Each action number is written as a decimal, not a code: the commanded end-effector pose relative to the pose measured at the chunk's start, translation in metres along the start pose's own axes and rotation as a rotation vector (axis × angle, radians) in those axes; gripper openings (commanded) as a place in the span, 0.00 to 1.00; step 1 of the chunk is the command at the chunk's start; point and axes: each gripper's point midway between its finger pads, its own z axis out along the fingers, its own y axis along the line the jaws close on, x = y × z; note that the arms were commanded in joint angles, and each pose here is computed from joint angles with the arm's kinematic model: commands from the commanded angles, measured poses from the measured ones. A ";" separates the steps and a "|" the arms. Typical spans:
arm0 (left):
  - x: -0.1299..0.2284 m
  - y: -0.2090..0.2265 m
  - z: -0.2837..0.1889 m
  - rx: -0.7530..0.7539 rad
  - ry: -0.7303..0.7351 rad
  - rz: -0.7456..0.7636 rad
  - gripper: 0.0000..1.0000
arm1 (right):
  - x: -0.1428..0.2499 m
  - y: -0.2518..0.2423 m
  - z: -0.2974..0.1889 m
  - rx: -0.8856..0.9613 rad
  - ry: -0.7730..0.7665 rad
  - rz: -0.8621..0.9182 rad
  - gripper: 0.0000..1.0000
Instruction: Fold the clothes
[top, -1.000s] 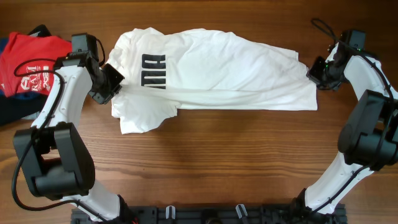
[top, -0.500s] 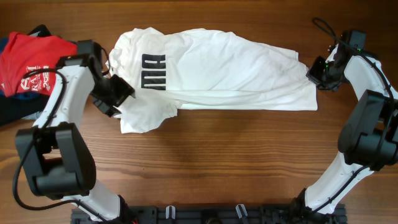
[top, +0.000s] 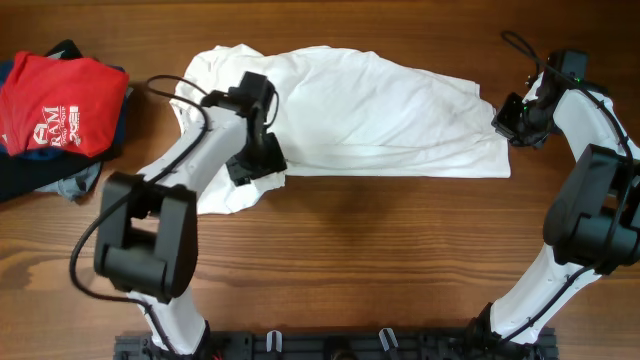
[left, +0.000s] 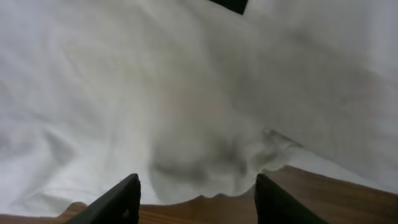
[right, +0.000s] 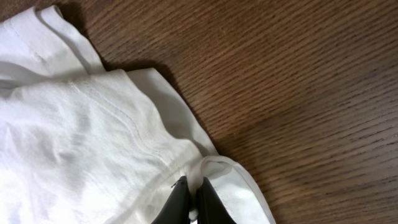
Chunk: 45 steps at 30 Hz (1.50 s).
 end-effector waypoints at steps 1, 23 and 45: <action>0.008 -0.011 0.017 -0.035 0.007 0.062 0.55 | 0.002 0.003 0.004 -0.016 0.015 -0.021 0.04; -0.069 0.004 -0.050 -0.035 -0.279 0.014 0.04 | 0.003 0.002 0.004 -0.010 0.021 -0.020 0.04; -0.097 -0.019 -0.032 0.052 -0.346 0.015 0.19 | -0.008 0.005 0.004 -0.024 -0.025 -0.025 0.04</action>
